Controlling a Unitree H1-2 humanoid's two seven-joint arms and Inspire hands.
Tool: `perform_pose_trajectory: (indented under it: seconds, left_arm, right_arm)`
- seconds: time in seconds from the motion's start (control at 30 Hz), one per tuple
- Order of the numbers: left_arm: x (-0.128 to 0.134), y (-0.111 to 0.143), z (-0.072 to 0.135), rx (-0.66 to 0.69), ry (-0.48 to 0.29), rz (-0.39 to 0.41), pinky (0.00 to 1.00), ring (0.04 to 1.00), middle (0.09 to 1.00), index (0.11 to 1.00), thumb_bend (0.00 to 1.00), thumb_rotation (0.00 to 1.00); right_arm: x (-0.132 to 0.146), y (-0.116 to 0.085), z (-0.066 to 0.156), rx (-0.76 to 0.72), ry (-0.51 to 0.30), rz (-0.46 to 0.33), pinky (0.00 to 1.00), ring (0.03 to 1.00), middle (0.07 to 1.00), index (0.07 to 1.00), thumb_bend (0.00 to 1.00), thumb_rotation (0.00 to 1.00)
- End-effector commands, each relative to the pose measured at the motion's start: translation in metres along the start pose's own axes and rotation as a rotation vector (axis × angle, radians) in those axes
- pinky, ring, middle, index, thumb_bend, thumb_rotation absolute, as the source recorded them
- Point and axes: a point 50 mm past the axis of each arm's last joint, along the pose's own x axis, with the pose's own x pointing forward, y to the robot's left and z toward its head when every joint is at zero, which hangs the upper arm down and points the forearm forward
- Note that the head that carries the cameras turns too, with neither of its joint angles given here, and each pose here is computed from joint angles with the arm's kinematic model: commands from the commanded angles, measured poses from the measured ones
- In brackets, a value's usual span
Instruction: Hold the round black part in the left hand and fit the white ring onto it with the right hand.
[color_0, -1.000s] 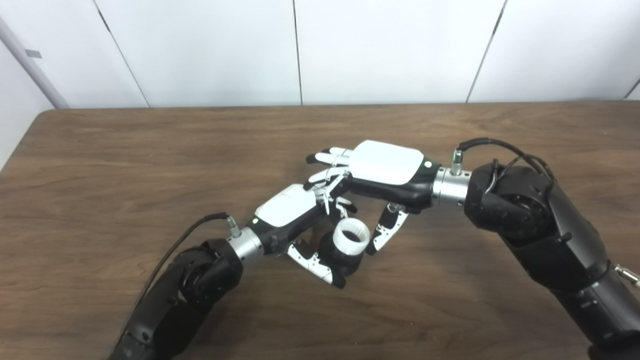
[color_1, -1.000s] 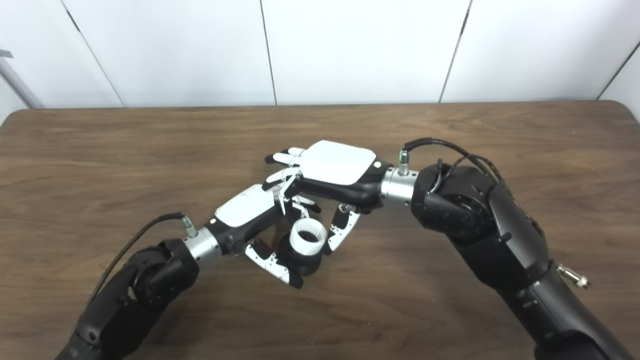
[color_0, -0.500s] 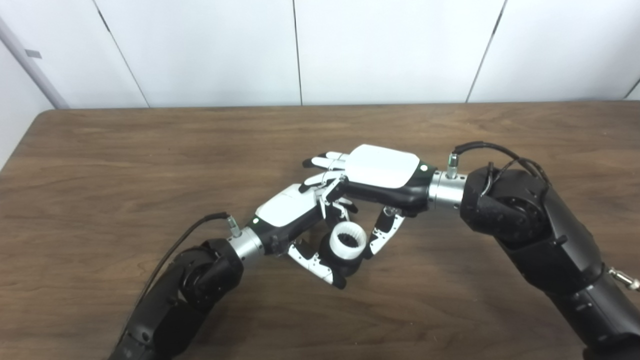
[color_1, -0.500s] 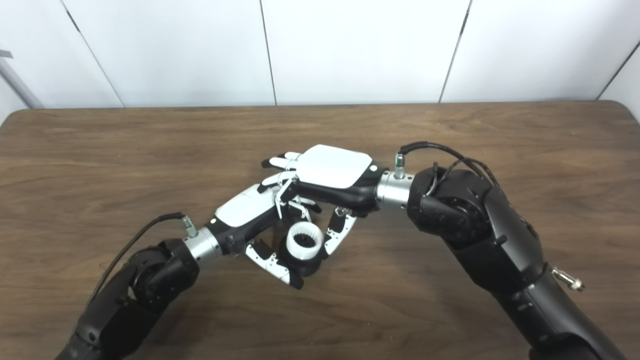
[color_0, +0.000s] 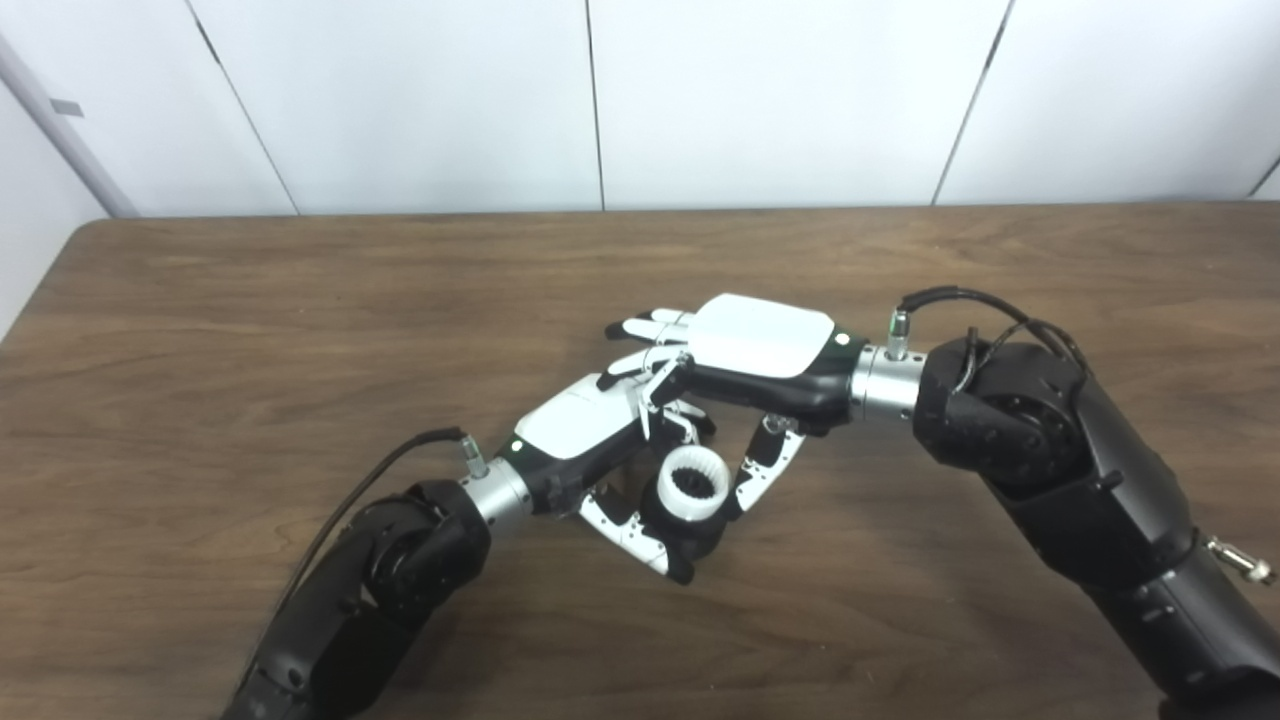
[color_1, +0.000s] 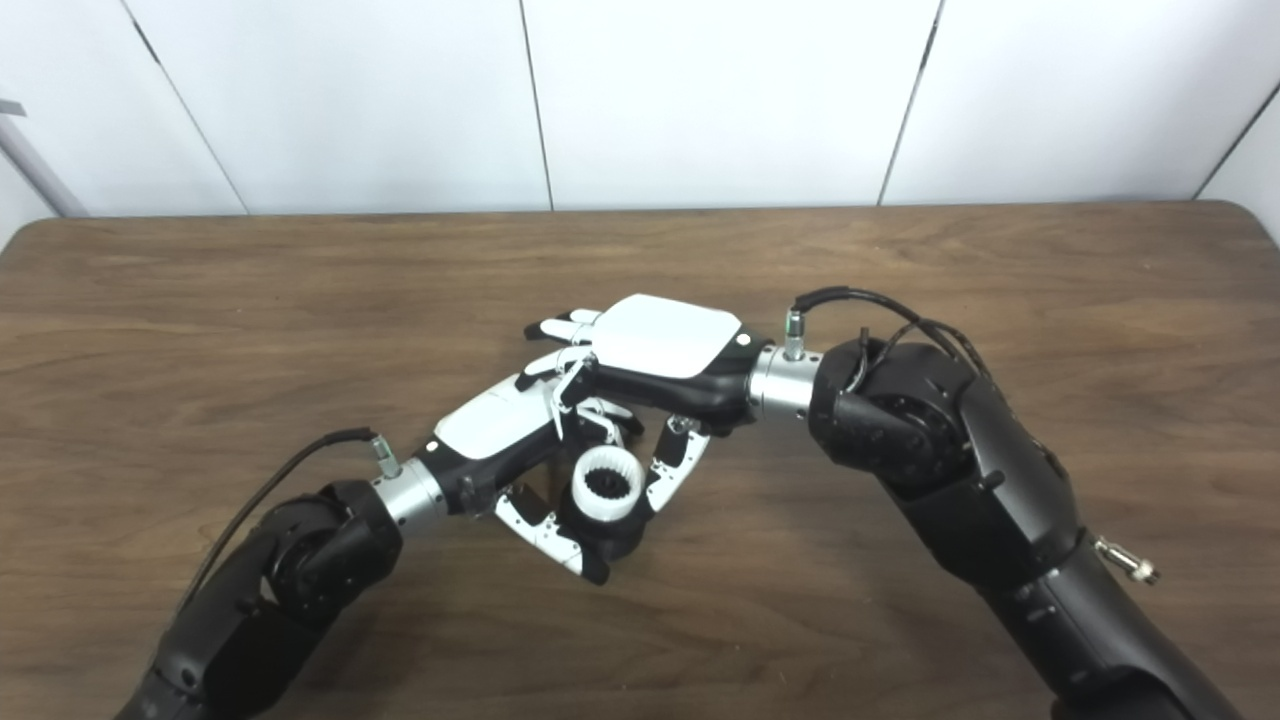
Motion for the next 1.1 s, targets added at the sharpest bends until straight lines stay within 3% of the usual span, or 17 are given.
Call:
perform_pose_trajectory:
  seconds: [0.0, 1.07]
  left_arm:
    - [0.001, 0.012, 0.003, 0.054, -0.038, 0.024, 1.0, 0.963, 0.805, 0.48, 0.52, 0.06]
    - [0.002, 0.019, 0.013, 0.049, -0.036, 0.031, 1.0, 0.916, 0.803, 0.481, 0.52, 0.06]
  right_arm:
    - [-0.001, -0.015, 0.0, -0.022, -0.015, -0.055, 1.0, 1.0, 0.869, 0.48, 0.53, 0.14]
    - [0.002, -0.001, 0.0, 0.005, 0.002, -0.021, 1.0, 1.0, 0.88, 0.48, 0.53, 0.14]
